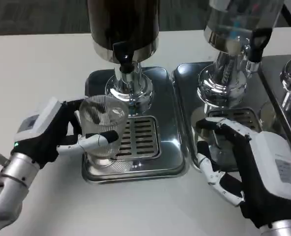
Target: Grasp the cup under the faucet to collect the drink, then remove the cup.
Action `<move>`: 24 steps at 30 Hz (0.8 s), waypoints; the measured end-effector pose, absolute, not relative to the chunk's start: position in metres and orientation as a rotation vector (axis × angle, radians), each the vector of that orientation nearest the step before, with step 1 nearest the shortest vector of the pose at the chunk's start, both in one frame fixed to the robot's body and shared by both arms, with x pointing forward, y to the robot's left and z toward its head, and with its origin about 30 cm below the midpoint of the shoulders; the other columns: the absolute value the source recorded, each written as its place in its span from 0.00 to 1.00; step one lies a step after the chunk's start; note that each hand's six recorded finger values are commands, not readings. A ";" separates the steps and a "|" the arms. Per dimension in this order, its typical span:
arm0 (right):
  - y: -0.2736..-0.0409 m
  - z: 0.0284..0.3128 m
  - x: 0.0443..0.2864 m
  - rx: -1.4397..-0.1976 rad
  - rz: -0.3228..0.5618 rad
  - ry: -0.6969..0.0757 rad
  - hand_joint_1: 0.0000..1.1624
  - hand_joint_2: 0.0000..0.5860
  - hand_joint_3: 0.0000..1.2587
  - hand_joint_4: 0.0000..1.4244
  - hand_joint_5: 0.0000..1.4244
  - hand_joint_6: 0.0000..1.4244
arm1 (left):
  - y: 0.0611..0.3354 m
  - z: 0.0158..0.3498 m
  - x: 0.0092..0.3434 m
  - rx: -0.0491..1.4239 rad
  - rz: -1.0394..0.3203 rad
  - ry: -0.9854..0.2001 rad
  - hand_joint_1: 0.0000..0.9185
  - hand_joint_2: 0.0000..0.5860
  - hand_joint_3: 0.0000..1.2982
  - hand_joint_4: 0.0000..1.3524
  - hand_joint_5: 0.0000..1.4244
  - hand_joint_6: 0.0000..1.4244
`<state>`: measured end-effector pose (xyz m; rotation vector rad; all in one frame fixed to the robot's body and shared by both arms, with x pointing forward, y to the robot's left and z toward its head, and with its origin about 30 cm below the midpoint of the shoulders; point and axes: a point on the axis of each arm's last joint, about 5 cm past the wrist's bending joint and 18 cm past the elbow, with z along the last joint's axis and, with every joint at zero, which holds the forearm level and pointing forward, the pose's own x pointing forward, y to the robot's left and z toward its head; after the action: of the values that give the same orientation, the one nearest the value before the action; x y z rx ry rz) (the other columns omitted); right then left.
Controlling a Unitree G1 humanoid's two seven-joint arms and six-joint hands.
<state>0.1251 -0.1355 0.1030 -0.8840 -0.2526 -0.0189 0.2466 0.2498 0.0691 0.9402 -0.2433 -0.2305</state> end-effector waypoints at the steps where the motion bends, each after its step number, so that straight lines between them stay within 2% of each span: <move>1: -0.135 0.103 0.125 -0.883 -0.021 -0.253 0.42 0.78 0.33 0.25 0.26 0.24 | 0.248 0.069 0.248 0.940 -0.234 -0.243 0.24 0.26 0.40 0.43 0.68 0.91; 14: -0.134 0.106 0.118 -0.880 -0.049 -0.243 0.42 0.78 0.33 0.25 0.26 0.24 | 0.230 0.072 0.261 0.959 -0.285 -0.218 0.19 0.24 0.31 0.32 0.55 0.83; 17: -0.133 0.105 0.117 -0.881 -0.047 -0.240 0.42 0.78 0.33 0.25 0.26 0.24 | 0.228 0.073 0.264 0.972 -0.308 -0.208 0.15 0.23 0.26 0.28 0.51 0.75; 23: -0.133 0.105 0.117 -0.876 -0.050 -0.238 0.42 0.78 0.33 0.25 0.26 0.24 | 0.228 0.076 0.268 0.984 -0.350 -0.188 0.09 0.19 0.19 0.25 0.45 0.68; 24: -0.132 0.105 0.117 -0.876 -0.050 -0.238 0.42 0.78 0.33 0.25 0.26 0.24 | 0.228 0.077 0.268 0.986 -0.353 -0.185 0.08 0.18 0.16 0.22 0.43 0.64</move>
<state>0.1174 -0.1324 0.1052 -0.8756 -0.2378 -0.0497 0.2680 0.2278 0.0768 0.9862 -0.1853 -0.3530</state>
